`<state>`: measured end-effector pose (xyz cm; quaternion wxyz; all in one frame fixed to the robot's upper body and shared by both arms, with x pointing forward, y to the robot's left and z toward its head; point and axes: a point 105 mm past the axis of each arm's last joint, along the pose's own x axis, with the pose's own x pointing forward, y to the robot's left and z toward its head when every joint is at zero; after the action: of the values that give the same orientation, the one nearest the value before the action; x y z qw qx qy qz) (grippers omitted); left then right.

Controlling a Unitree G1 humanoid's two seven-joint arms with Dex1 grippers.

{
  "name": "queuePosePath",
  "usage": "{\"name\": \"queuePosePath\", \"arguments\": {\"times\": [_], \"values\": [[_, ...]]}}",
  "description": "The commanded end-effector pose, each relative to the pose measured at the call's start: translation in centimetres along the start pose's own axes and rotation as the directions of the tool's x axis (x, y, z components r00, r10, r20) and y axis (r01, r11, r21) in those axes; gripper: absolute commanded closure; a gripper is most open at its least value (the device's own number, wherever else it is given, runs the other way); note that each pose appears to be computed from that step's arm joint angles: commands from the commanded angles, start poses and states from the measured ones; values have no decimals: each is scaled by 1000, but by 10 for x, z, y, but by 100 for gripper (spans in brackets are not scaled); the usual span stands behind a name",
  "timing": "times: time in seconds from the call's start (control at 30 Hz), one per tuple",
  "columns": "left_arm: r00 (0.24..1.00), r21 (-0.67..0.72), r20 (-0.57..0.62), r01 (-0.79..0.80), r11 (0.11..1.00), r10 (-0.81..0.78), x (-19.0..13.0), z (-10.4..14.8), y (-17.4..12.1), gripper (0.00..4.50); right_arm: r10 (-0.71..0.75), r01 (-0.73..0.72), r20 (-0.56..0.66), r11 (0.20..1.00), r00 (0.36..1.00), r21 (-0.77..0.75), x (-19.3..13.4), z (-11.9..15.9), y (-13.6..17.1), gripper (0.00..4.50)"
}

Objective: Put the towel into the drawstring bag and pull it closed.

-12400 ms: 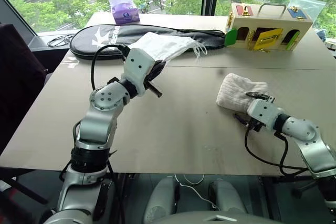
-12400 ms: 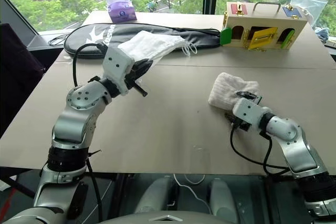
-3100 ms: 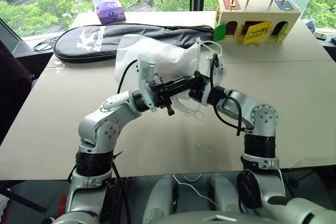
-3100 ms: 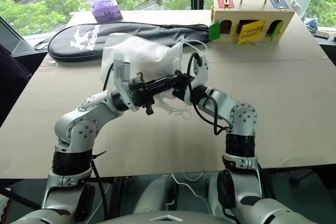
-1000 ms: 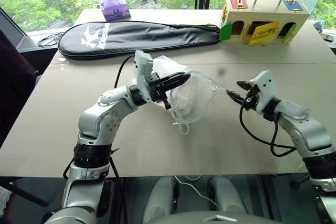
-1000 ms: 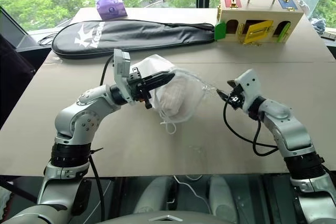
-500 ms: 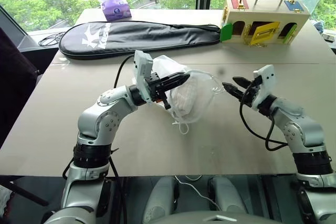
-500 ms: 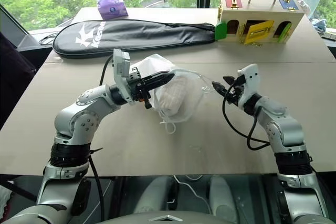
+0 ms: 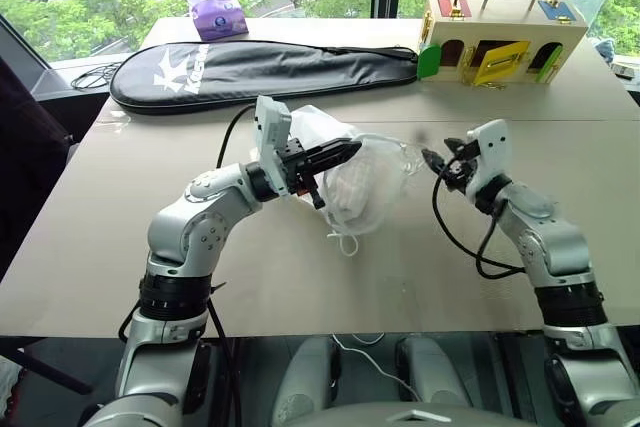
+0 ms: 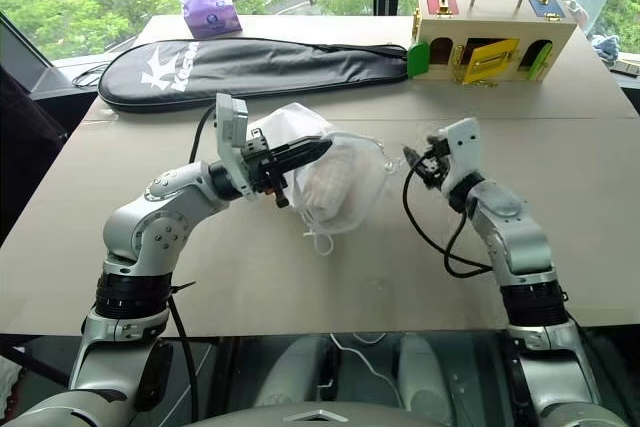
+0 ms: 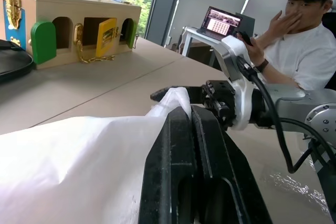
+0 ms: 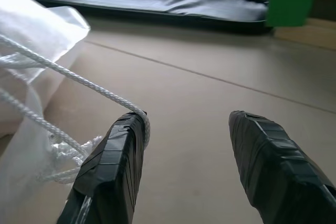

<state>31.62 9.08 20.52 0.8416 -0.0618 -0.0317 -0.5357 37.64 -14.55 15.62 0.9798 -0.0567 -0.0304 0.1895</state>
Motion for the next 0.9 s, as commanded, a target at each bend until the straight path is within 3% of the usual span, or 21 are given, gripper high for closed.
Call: {"name": "queuePosePath", "arguments": {"times": [0.03, 0.13, 0.37, 0.43, 0.6, 0.67, 0.77, 0.83, 0.9], "values": [[1000, 38, 14, 6, 999, -7, -3, 7, -2, 450, -162, 177, 185, 982, 969, -63, -6, 37, -21, 178], [1000, 37, 7, 5, 999, -6, -4, 5, -2, 450, -236, 267, 303, 961, 923, -66, -18, 58, -19, 178], [1000, 29, -4, 2, 1000, -2, -4, 0, -1, 450, -274, 325, 378, 942, 885, -79, -36, 74, -9, 178], [1000, 29, -8, 1, 1000, -1, -4, 0, -1, 450, -227, 269, 377, 961, 898, -64, -38, 76, 1, 178], [1000, 32, -9, -5, 999, 5, -5, 0, 1, 450, 8, -1, 325, 1000, 946, -22, -47, 73, 38, 178], [1000, 31, -10, -8, 999, 8, -6, 0, 2, 450, 245, -245, 226, 969, 943, -27, -60, 60, 68, 178], [1000, 26, -12, -10, 1000, 10, -6, -2, 2, 450, 552, -552, 16, 833, 834, 37, -96, 31, 102, 178], [1000, 24, -13, -10, 1000, 10, -5, -3, 2, 450, 651, -644, -69, 758, 756, 105, -114, 20, 108, 178], [1000, 24, -13, -10, 1000, 10, -5, -4, 2, 450, 687, -673, -117, 726, 717, 141, -123, 15, 105, 178]]}}
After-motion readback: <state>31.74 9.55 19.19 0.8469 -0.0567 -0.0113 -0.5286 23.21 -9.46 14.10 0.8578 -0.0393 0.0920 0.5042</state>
